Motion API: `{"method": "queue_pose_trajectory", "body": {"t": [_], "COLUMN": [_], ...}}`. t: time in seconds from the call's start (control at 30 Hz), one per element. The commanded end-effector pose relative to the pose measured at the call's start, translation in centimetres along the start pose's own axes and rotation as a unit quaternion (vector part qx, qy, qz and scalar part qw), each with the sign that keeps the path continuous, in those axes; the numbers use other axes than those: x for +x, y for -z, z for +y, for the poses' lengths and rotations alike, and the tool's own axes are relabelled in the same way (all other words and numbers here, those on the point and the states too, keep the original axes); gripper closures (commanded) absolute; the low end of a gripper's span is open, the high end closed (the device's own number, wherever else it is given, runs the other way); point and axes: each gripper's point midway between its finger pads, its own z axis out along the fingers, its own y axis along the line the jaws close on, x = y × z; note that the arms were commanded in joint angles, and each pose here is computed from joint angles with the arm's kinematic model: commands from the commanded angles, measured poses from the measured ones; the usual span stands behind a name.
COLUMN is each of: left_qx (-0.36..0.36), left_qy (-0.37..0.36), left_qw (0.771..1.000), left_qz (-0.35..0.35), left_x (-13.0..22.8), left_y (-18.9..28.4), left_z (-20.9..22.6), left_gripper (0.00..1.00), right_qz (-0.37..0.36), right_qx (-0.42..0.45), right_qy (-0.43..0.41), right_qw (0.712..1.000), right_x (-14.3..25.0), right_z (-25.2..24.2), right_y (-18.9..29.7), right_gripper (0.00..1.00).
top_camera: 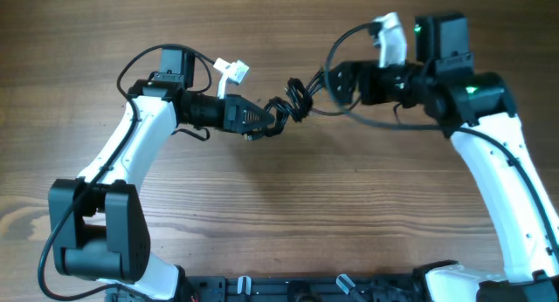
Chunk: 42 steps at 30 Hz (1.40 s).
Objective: Untangle cables
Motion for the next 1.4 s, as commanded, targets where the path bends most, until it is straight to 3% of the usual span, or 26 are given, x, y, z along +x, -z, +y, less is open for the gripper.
{"method": "queue_pose_trajectory", "body": {"t": [0.0,0.1,0.17,0.3,0.37,0.43,0.63,0.67,0.73,0.77,0.8,0.87,0.97,1.13,1.2,1.3,1.37], "left_qx": [0.048,0.050,0.060,0.071,0.028,-0.002,-0.003,-0.003,-0.002,-0.002,-0.022,-0.095,-0.115,-0.115,-0.105,-0.030,-0.028], "left_qy": [-0.018,0.020,0.031,0.093,0.091,0.090,0.076,0.076,0.076,0.071,0.070,0.070,0.065,0.052,0.050,-0.004,-0.025], "left_qw": [0.999,0.999,0.998,0.993,0.995,0.996,0.997,0.997,0.997,0.997,0.997,0.993,0.991,0.992,0.993,0.999,0.999], "left_qz": [-0.003,0.001,0.004,0.002,-0.003,-0.007,-0.010,-0.010,-0.010,-0.008,-0.004,-0.003,0.004,0.005,0.006,0.015,0.015], "left_x": [-0.2,-0.1,0.0,-0.9,-1.0,-1.0,-1.3,-1.3,-1.3,-1.2,-1.0,-0.8,-0.5,-0.5,-0.5,-0.4,-0.4], "left_y": [0.2,0.0,-0.2,-0.3,-0.5,-0.5,-0.5,-0.5,-0.6,-0.7,-1.1,-1.3,-1.8,-1.8,-1.9,-2.3,-2.3], "left_z": [-2.7,-2.8,-3.2,-3.6,-2.1,-1.1,-1.1,-1.1,-1.1,-1.2,-0.6,1.6,2.1,2.1,1.8,-0.8,-0.8], "left_gripper": [0.96,0.96,0.96,0.96,0.96,0.96,0.96,0.96,0.96,0.96,0.96,0.96,0.96,0.96,0.96,0.96,0.96], "right_qz": [-0.052,-0.066,-0.030,0.024,0.031,0.042,0.100,0.106,0.109,0.104,0.077,0.050,-0.025,-0.105,-0.115,-0.114,-0.112], "right_qx": [0.000,-0.018,-0.011,-0.036,-0.078,-0.060,-0.006,-0.006,-0.005,-0.006,-0.018,-0.028,-0.037,-0.071,-0.060,-0.044,-0.042], "right_qy": [-0.056,-0.088,-0.112,-0.085,-0.071,-0.067,-0.098,-0.102,-0.112,-0.108,-0.095,-0.100,-0.144,-0.211,-0.219,-0.222,-0.211], "right_qw": [0.997,0.994,0.993,0.995,0.994,0.995,0.990,0.989,0.988,0.989,0.992,0.993,0.989,0.969,0.967,0.967,0.970], "right_x": [-3.1,-3.8,-1.8,1.0,1.0,1.7,4.2,4.3,4.2,3.9,2.4,0.7,-2.5,-4.4,-4.5,-4.3,-4.2], "right_z": [-2.5,-4.5,-4.8,-2.8,-0.7,-0.6,-1.9,-2.2,-2.9,-3.1,-2.9,-3.3,-7.4,-13.3,-14.3,-14.8,-14.8], "right_y": [2.0,4.0,3.8,2.2,1.9,1.3,-3.4,-4.3,-5.8,-6.1,-5.9,-4.4,1.1,8.1,8.8,8.6,8.6], "right_gripper": [0.00,0.01,0.00,0.00,0.05,0.08,0.25,0.31,0.52,0.66,0.96,0.96,0.96,0.96,0.96,0.96,0.94]}}
